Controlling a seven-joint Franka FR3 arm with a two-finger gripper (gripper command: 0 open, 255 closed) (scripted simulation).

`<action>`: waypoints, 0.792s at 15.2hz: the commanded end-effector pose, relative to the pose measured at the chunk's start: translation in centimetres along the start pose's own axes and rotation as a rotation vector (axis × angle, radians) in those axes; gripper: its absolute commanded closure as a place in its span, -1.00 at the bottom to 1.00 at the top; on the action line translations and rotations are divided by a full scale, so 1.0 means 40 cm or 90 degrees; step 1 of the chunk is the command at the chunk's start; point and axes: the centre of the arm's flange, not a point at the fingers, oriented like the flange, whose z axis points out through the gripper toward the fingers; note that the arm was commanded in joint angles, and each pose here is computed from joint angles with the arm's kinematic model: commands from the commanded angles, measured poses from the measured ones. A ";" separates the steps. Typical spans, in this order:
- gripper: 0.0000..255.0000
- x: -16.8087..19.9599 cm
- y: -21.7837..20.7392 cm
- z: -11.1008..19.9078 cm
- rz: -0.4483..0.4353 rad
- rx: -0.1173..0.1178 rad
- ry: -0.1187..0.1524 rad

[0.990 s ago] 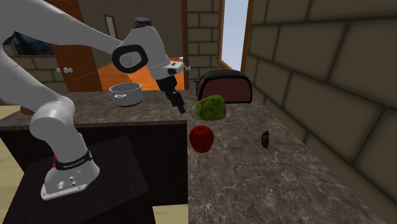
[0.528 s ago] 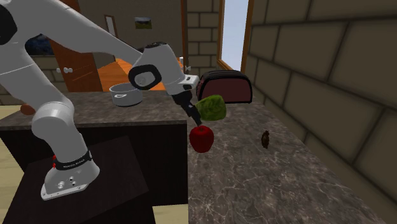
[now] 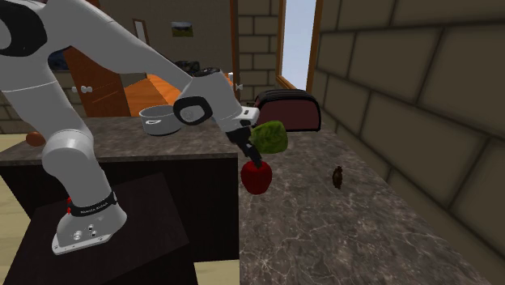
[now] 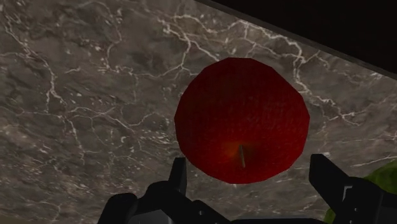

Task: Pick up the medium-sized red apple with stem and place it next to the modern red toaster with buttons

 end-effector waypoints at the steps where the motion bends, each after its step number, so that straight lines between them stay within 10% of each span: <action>1: -1.00 0.000 0.000 0.009 0.000 0.000 0.000; 7: -1.00 0.000 0.000 0.009 0.000 0.000 0.000; 8: 1.00 0.000 0.000 0.009 0.000 0.000 0.000; 12: 1.00 0.001 -0.001 0.010 0.000 0.000 0.000</action>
